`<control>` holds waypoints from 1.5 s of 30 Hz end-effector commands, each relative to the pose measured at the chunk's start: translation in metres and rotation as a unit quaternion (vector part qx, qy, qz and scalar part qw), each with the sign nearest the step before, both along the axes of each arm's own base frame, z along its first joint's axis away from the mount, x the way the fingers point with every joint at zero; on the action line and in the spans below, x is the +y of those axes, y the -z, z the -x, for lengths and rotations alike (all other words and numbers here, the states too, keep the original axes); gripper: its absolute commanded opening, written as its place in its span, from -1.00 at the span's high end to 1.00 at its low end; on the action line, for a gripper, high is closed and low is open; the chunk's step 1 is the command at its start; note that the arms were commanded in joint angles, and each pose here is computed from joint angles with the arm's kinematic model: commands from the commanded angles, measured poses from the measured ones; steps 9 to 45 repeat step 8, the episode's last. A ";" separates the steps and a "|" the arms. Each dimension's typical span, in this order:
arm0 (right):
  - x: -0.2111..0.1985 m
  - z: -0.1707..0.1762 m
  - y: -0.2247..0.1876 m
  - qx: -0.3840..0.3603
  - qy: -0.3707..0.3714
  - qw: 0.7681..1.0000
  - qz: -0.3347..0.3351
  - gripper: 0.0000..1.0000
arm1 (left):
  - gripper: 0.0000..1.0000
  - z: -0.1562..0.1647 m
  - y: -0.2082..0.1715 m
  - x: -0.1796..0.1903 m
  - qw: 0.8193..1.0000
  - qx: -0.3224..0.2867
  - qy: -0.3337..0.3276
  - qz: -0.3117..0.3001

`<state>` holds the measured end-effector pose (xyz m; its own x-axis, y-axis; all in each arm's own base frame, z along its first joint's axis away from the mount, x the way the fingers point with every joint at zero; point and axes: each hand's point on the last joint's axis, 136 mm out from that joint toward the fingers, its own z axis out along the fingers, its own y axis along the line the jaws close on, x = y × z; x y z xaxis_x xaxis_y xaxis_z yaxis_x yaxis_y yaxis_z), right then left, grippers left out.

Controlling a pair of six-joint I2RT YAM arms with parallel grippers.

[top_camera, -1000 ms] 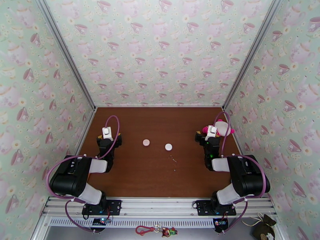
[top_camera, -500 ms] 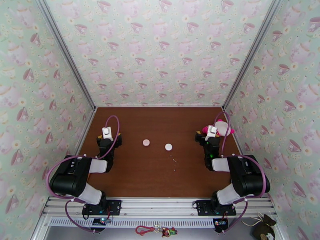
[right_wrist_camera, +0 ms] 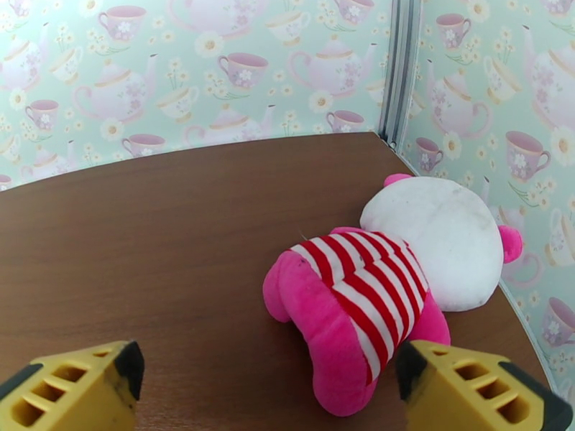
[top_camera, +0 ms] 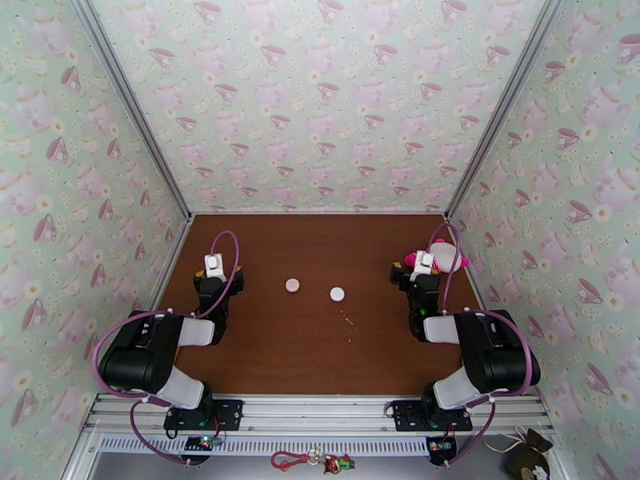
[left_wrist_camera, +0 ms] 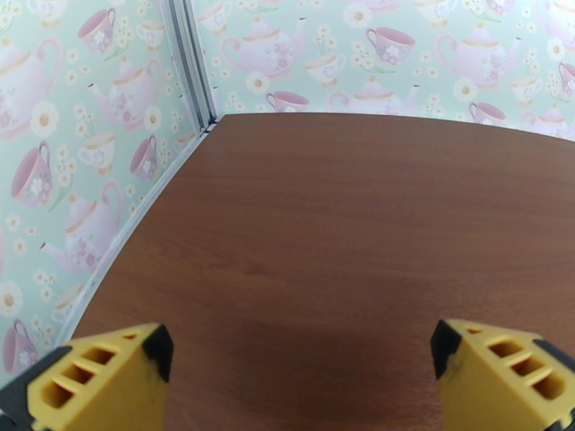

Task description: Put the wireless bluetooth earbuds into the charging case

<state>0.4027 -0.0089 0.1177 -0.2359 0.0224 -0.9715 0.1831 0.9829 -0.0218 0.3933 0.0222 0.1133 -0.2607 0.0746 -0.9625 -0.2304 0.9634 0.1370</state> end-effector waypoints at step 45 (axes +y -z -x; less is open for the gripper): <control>0.001 0.000 -0.004 -0.012 -0.002 1.000 0.005 -0.97 | -1.00 -0.002 -0.002 0.000 0.999 -0.011 0.023 0.021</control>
